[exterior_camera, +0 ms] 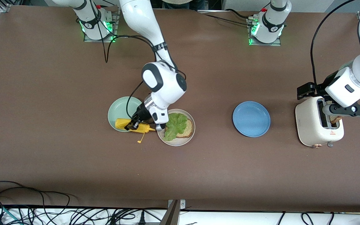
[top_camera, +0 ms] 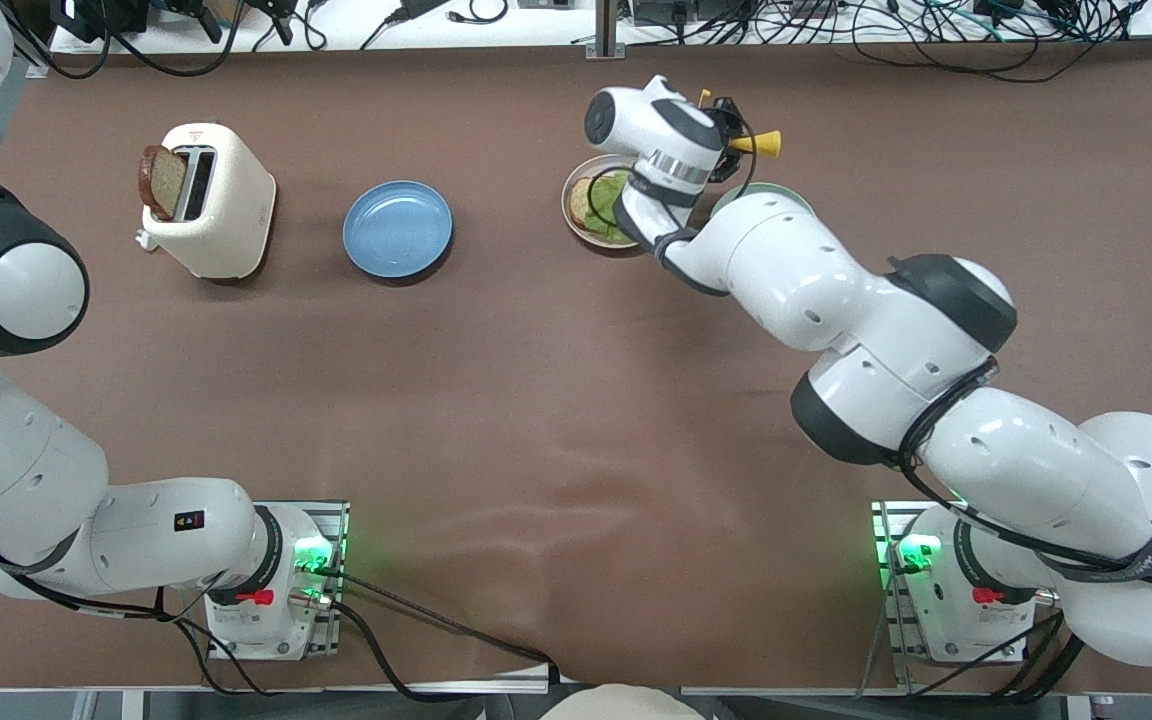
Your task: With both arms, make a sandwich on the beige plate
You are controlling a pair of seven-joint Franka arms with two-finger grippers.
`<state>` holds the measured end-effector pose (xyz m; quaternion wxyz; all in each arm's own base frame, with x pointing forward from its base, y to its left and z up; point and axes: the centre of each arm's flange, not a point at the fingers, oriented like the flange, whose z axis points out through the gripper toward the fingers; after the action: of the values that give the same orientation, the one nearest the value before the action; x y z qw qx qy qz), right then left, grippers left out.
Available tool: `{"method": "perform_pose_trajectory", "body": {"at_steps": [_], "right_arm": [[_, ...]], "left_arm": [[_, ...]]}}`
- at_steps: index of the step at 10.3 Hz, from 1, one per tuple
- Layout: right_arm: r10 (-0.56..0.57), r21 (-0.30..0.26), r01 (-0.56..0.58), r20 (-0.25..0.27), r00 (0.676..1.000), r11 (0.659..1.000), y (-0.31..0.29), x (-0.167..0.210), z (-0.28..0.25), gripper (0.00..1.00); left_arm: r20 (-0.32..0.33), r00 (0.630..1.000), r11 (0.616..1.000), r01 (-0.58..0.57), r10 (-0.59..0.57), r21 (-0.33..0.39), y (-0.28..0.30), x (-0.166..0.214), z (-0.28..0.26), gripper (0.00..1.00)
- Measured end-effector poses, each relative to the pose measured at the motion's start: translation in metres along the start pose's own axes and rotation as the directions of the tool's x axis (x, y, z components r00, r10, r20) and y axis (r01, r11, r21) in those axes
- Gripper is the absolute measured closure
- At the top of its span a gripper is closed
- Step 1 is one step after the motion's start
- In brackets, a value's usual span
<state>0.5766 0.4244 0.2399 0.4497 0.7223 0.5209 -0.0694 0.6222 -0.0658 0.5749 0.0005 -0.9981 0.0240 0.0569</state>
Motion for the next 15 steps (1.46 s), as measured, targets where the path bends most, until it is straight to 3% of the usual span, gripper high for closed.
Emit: {"method": "perform_pose_trajectory", "body": {"at_steps": [3, 11, 13, 15], "right_arm": [[0.024, -0.074, -0.018, 0.083, 0.996, 0.997, -0.040, 0.018, 0.000, 0.84], [0.067, -0.118, -0.053, 0.114, 0.991, 0.992, -0.053, 0.026, 0.006, 0.84], [0.140, -0.084, -0.130, 0.116, 0.983, 0.988, -0.017, 0.004, -0.007, 0.84], [0.179, 0.027, -0.182, 0.076, 0.981, 0.983, 0.044, -0.041, -0.022, 0.84]], "left_arm": [[0.000, 1.000, 1.000, 0.000, 0.000, 0.000, 0.000, 0.000, 0.000, 0.00], [0.000, 1.000, 1.000, 0.000, 0.000, 0.000, 0.000, 0.000, 0.000, 0.00], [0.000, 1.000, 1.000, -0.001, 0.001, 0.000, 0.000, 0.000, 0.000, 0.00], [0.000, 1.000, 1.000, -0.011, 0.011, 0.000, 0.001, 0.000, 0.000, 0.00]]}}
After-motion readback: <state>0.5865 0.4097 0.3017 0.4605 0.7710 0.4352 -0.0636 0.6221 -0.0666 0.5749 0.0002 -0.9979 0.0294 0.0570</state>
